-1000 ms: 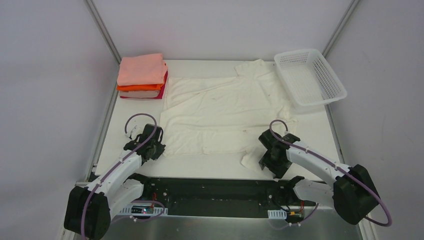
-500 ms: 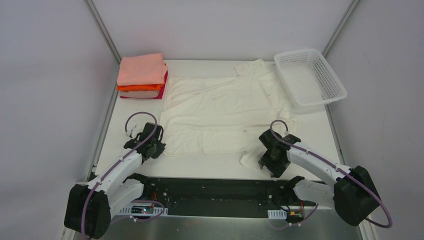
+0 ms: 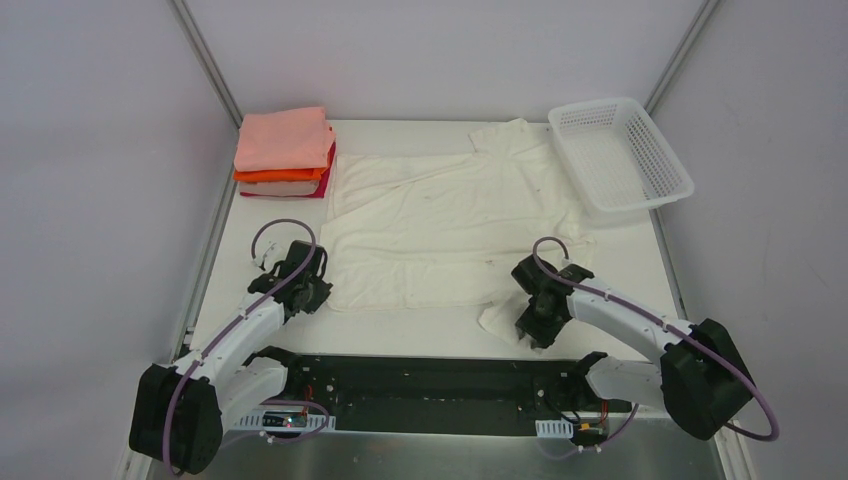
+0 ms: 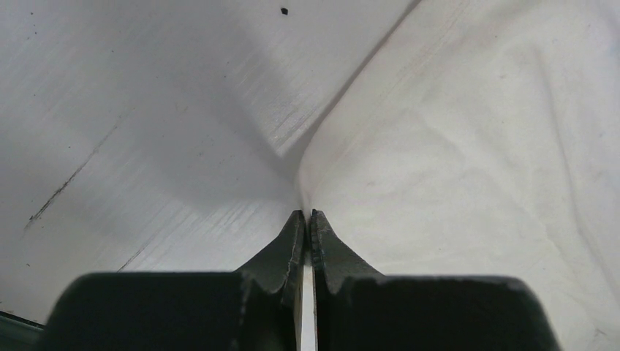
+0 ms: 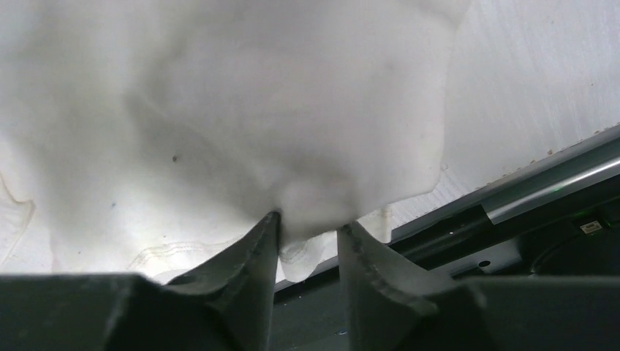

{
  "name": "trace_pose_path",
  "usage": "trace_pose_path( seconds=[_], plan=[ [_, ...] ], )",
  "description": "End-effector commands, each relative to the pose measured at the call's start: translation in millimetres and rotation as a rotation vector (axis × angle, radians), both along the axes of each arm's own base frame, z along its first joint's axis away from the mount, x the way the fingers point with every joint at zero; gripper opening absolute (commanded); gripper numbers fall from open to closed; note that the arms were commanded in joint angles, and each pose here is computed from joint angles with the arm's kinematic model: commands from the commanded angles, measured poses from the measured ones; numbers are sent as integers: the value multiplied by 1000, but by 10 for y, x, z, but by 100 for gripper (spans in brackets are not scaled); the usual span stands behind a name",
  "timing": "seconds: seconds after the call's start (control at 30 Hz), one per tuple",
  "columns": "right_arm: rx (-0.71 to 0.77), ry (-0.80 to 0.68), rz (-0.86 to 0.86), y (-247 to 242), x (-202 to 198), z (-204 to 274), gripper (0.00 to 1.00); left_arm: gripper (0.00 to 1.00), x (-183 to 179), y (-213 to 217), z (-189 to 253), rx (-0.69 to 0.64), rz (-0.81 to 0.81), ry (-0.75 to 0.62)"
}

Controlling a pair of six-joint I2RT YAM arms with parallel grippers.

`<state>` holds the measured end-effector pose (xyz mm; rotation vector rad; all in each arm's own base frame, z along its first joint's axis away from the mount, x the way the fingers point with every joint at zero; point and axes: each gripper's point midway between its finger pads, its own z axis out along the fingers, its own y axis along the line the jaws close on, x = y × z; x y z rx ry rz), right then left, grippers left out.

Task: Fold and stack the t-shirts
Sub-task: Grab the side of the flattened tshirt closest away from the robot with both arms

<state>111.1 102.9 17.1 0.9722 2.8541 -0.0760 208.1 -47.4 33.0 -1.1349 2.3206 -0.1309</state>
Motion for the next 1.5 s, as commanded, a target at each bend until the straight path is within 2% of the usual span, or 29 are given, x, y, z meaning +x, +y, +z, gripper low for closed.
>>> trace_pose_path(
  seconds=[0.0,0.07,0.1,0.23,0.4,0.63,0.77,0.83,1.0,1.17,1.47],
  plan=[
    [26,-58,-18,99,129,-14,28,0,55,49,105,29,6,-24],
    [11,-49,-17,51,81,-4,12,0,34,60,101,30,8,-28],
    [11,-34,-12,38,34,12,7,0,17,65,105,29,10,-29],
    [11,56,26,-49,-267,158,0,0,-117,112,107,26,36,-15],
    [156,192,50,116,-640,265,0,0,-380,152,56,-5,75,16],
    [139,276,155,40,-877,665,0,0,-723,176,-12,-47,110,73],
    [143,331,192,58,-933,686,0,0,-725,167,40,-63,110,45],
    [133,271,205,77,-802,690,0,0,-684,167,109,-61,102,18],
    [104,6,225,152,-168,859,0,0,-509,189,367,-38,100,-45],
    [105,-169,209,158,359,1126,0,0,-268,105,524,-55,81,-95],
    [192,-311,168,241,1072,1348,0,0,179,55,678,-20,100,-122]
  ],
)
